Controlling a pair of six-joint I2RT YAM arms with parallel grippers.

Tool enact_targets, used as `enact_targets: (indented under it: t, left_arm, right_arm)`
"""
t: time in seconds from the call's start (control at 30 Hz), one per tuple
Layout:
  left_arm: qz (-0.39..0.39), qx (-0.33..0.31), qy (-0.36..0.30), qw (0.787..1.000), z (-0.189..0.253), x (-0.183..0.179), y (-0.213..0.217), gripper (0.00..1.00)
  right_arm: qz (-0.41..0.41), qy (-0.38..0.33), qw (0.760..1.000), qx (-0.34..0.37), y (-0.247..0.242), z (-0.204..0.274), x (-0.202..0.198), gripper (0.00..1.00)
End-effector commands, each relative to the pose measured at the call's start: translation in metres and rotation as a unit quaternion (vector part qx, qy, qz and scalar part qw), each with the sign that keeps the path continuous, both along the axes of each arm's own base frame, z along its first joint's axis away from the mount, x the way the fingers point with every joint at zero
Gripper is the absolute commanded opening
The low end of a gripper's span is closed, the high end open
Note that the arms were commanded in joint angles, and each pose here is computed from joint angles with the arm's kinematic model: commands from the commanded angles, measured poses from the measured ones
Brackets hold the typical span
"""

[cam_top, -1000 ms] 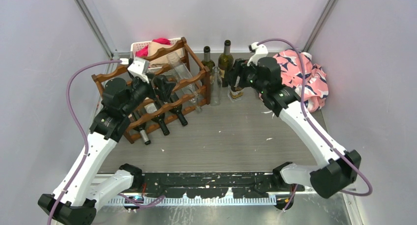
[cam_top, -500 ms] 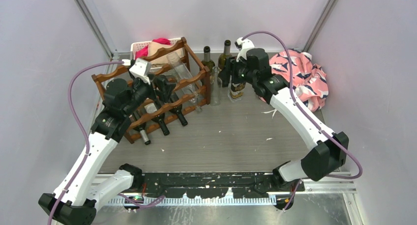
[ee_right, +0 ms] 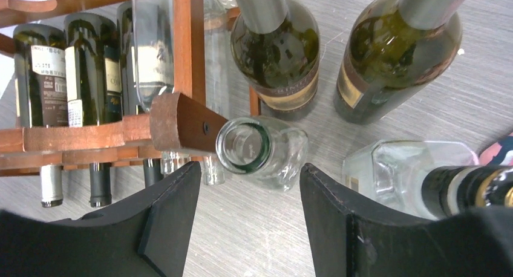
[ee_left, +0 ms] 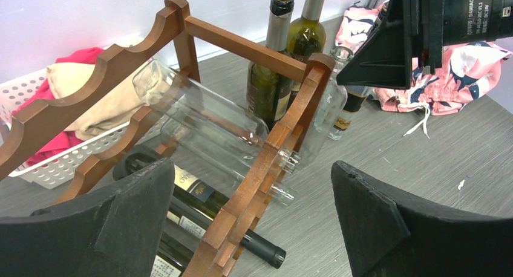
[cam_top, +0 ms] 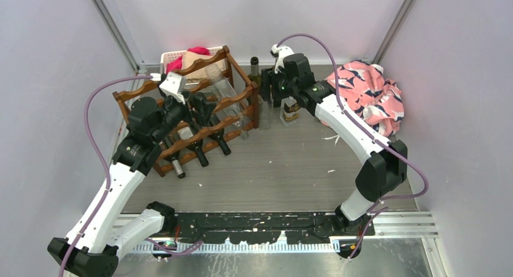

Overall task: Put the wine bottle on the wine rack
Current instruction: Pick up the wine bottle from the center of the board.

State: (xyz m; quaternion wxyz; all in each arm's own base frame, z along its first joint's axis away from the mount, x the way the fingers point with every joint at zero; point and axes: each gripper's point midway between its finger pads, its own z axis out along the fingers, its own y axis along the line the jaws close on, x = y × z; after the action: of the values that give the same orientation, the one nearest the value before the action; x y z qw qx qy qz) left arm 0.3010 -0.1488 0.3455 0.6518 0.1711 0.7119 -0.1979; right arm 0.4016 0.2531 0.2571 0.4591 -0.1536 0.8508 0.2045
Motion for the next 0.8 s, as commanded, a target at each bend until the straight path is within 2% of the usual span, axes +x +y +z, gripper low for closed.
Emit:
enact_targets:
  t: [0.0,0.27,0.47,0.53,0.67,0.77]
  left_arm:
    - [0.001,-0.008,-0.052,0.999,0.027,-0.001,0.003,1.0]
    - [0.001,-0.007,-0.05,0.999,0.025,0.0,0.003,1.0]
    - [0.001,-0.007,-0.051,0.999,0.025,0.0,0.003,1.0]
    - [0.0,-0.006,-0.05,0.999,0.025,0.0,0.003,1.0]
    - [-0.005,-0.008,-0.048,0.999,0.024,0.0,0.001,1.0]
    - [-0.011,-0.009,-0.049,0.999,0.025,-0.001,-0.001,1.0]
  right_arm:
    - [-0.007,-0.045,0.999,-0.003,0.002,0.031,0.017,0.66]
    - [-0.009,-0.035,0.999,-0.024,0.009,0.016,0.031,0.65]
    - [0.0,-0.036,0.999,-0.033,0.015,0.012,0.033,0.58]
    - [0.002,-0.038,0.999,-0.033,0.016,0.013,0.032,0.5]
    - [-0.014,-0.047,0.998,-0.044,0.007,0.018,0.029,0.23]
    - [-0.016,-0.055,0.997,-0.043,0.001,0.027,0.019,0.08]
